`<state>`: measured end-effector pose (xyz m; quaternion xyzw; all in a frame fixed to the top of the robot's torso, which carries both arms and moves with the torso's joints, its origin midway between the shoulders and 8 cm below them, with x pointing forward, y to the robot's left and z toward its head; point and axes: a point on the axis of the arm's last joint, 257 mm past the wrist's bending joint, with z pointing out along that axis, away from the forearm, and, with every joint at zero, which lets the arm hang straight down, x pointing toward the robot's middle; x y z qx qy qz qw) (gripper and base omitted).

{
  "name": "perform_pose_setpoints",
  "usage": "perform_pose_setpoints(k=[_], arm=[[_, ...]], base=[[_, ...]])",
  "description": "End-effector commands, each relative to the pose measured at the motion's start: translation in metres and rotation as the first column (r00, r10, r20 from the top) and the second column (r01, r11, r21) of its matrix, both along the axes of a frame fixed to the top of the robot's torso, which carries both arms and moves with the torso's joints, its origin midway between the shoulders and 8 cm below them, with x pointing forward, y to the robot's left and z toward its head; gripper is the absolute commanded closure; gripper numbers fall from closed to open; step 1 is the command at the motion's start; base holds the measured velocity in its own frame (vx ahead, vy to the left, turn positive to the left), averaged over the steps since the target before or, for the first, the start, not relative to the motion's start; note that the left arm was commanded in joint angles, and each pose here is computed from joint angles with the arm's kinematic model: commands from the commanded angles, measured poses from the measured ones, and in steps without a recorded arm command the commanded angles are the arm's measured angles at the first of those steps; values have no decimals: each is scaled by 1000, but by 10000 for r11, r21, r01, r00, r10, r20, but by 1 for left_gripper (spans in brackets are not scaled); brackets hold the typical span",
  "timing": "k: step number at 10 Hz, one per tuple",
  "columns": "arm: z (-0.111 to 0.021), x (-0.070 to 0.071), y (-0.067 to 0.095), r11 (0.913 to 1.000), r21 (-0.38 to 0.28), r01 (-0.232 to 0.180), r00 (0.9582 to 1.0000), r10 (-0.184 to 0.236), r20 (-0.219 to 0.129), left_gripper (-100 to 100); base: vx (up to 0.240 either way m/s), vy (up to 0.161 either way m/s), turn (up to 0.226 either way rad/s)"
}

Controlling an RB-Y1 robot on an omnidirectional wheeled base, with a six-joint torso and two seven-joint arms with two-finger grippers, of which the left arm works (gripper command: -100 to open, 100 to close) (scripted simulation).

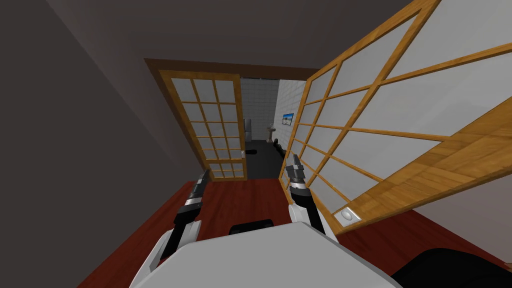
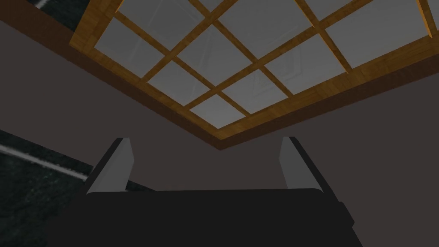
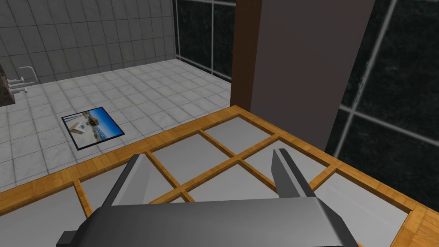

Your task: Pull the door open

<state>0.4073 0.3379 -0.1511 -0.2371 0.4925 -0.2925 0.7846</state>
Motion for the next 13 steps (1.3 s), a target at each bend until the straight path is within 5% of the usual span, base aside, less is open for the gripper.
perform_pose_setpoints(k=[1,7,13], arm=[[-12,1,3,9987,460,-207,9995,218,-231,-100],[-58,4,17,9763,2019,-776,9898,997,-1017,-100],[-102,2,28,9322,3457,-1070,9703,1738,-1685,-100]], base=[[102,-59,-69],[104,-33,-64],[112,-26,-65]])
